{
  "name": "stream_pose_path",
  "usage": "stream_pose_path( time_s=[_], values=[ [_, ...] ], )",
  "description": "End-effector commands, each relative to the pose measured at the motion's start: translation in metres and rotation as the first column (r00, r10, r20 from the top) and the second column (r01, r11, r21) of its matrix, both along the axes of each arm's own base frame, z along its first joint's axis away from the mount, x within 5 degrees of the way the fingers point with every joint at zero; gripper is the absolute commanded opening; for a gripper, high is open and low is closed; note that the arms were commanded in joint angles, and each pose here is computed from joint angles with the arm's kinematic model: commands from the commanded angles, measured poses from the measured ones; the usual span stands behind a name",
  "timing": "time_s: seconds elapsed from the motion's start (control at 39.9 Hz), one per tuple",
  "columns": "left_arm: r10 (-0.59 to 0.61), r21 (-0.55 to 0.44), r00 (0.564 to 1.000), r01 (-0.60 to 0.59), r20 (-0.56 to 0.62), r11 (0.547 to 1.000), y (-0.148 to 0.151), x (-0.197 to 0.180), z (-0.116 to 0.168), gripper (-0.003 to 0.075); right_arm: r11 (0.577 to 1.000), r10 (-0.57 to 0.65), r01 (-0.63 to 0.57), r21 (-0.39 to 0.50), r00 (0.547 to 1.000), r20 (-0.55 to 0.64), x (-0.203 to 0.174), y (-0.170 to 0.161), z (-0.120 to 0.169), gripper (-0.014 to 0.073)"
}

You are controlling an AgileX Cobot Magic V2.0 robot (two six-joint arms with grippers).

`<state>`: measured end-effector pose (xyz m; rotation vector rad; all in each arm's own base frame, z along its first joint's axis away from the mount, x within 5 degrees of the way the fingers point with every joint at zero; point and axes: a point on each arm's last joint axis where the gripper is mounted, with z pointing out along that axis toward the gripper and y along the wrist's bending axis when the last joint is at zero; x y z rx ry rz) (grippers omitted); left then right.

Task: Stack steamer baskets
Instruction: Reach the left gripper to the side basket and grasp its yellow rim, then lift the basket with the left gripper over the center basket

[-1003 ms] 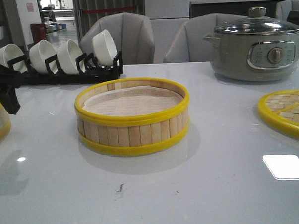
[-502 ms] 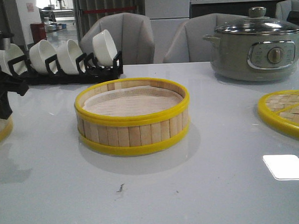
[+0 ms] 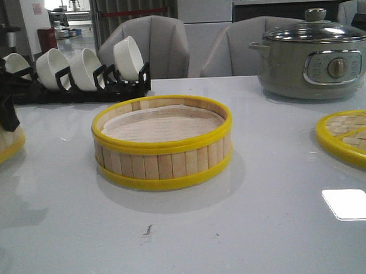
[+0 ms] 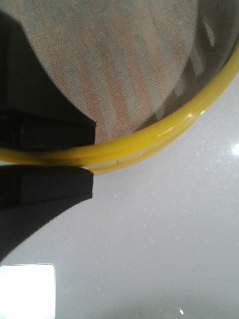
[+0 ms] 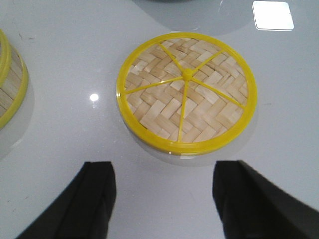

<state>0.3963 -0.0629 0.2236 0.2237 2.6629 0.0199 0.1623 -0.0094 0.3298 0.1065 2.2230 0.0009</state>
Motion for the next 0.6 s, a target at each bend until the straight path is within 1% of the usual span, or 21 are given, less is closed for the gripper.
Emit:
stream_pose_path(
  time_s=[0.0, 0.1, 0.2, 0.38, 0.4, 0.45, 0.58],
  values=[
    [-0.044, -0.030, 0.985, 0.049, 0.164, 0.998, -0.021, 0.001, 0.059, 0.0088, 1.000, 0.000, 0.002, -0.019, 0.995, 0.100, 0.003, -0.001, 0.016, 0.0531],
    [-0.111, -0.039, 0.970, 0.122, 0.216, 0.992, -0.051, -0.002, 0.084, 0.0088, 1.000, 0.000, 0.002, -0.019, 0.995, 0.100, 0.003, -0.001, 0.016, 0.0531],
    [-0.178, -0.048, 0.950, 0.196, 0.258, 0.979, -0.081, -0.009, 0.104, 0.0088, 1.000, 0.000, 0.002, -0.019, 0.995, 0.100, 0.003, -0.001, 0.016, 0.0531],
    [-0.314, -0.064, 0.888, 0.354, 0.335, 0.933, -0.144, -0.033, 0.130, 0.0087, 1.000, 0.000, 0.002, -0.019, 0.995, 0.100, 0.003, -0.001, 0.016, 0.0531],
    [-0.340, -0.065, 0.876, 0.383, 0.342, 0.921, -0.156, -0.039, 0.132, 0.0087, 1.000, 0.000, 0.002, -0.019, 0.995, 0.100, 0.003, -0.001, 0.016, 0.0531],
    [-0.369, -0.066, 0.860, 0.416, 0.351, 0.907, -0.169, -0.045, 0.134, 0.0087, 1.000, 0.000, 0.002, -0.019, 0.995, 0.100, 0.003, -0.001, 0.016, 0.0531],
    [-0.451, -0.064, 0.821, 0.501, 0.351, 0.863, -0.206, -0.063, 0.131, 0.0088, 1.000, 0.000, 0.002, -0.019, 0.995, 0.101, 0.004, -0.001, 0.016, 0.0531]
  ],
)
